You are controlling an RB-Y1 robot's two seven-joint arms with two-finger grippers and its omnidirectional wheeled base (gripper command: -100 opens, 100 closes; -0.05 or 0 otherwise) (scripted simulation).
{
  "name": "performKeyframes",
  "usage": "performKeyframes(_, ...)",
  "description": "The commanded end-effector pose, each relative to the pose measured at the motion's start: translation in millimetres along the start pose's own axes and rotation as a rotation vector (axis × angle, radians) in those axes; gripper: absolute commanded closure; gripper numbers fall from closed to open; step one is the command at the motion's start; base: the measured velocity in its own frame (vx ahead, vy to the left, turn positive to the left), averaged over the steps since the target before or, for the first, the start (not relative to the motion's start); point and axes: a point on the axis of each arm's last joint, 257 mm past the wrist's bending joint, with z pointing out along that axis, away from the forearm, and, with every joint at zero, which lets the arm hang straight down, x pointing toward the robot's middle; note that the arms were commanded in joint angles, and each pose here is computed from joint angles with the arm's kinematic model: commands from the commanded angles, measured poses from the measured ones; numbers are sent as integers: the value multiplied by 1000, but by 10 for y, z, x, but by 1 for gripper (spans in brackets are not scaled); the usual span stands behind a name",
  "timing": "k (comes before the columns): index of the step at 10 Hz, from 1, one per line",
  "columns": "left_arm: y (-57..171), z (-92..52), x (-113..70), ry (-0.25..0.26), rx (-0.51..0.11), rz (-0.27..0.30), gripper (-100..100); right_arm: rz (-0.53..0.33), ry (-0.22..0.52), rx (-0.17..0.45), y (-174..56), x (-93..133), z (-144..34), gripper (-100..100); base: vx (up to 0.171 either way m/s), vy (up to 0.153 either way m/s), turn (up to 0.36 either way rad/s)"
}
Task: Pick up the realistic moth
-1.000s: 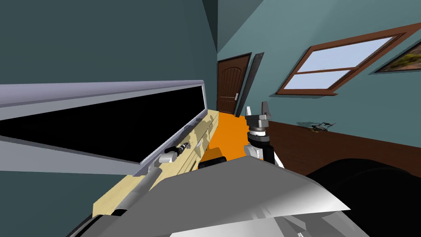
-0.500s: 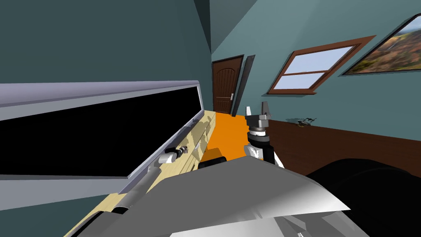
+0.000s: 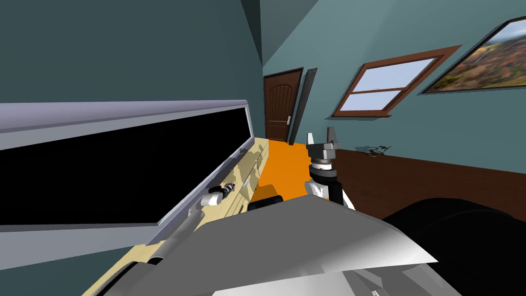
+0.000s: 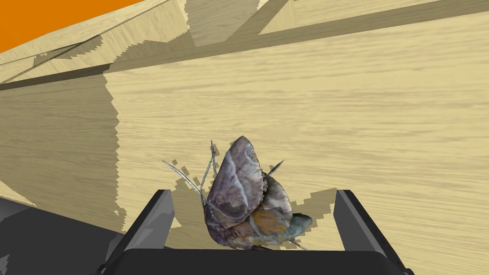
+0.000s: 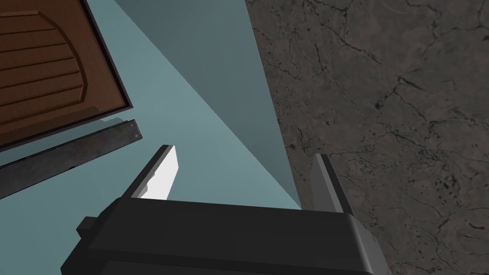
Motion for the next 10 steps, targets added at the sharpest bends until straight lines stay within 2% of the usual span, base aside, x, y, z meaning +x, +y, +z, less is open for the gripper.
performKeyframes(1,0,0,0,0,0,0,100,0,0,0,0,0,0,0,0,0,0)
performKeyframes(5,-10,-1,-1,0,2,-1,100,0,0,0,0,0,0,0,0,-1,-3)
performKeyframes(6,-12,-1,-1,0,2,-1,0,0,0,0,0,0,0,0,0,0,0)
performKeyframes(7,-27,-68,-75,4,2,10,100,0,0,0,0,0,0,0,18,-11,52)
performKeyframes(8,-52,-114,-121,7,3,17,100,0,0,0,0,0,0,0,21,-24,72)
performKeyframes(9,-33,-88,-96,4,5,11,100,0,0,0,0,0,0,0,9,-9,19)
performKeyframes(10,-33,-95,-107,4,4,13,0,0,0,0,0,0,0,0,0,0,0)
